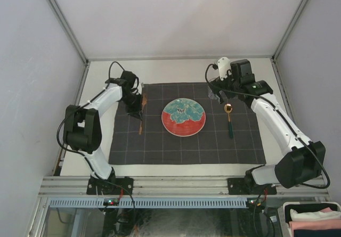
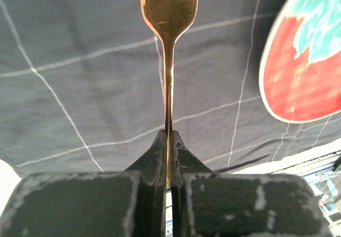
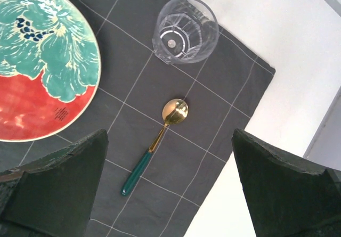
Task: Set the dinner table for one person
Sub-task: Place the fork on the napkin.
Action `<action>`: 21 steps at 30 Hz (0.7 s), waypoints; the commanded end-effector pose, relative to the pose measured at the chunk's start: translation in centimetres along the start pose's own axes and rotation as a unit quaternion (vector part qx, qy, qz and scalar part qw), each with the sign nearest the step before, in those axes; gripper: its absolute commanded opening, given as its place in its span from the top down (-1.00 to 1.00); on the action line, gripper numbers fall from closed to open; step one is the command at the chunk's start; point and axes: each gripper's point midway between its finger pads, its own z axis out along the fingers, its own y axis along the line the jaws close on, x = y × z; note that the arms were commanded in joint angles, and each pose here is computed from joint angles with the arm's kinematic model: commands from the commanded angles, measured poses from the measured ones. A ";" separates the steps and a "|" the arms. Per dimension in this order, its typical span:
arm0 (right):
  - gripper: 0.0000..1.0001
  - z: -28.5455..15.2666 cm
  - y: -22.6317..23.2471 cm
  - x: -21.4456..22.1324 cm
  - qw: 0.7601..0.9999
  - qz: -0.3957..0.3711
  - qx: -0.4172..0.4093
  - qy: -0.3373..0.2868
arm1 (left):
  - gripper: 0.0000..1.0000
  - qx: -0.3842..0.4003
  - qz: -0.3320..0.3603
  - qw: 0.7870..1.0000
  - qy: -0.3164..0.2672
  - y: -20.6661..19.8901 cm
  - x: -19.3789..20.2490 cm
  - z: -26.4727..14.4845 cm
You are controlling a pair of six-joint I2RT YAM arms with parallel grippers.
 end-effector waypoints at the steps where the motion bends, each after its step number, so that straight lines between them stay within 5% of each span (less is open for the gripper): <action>1: -0.99 -1.4 -2.0 -1.7 0.998 0.025 0.031 -0.044 | 1.00 0.034 0.011 0.999 -0.024 -2.5 1.2 -1.7; 21: -0.99 -1.9 -3.3 -0.7 0.997 0.043 0.042 -0.041 | 1.00 0.015 -0.005 0.999 -0.041 -1.7 3.7 -1.7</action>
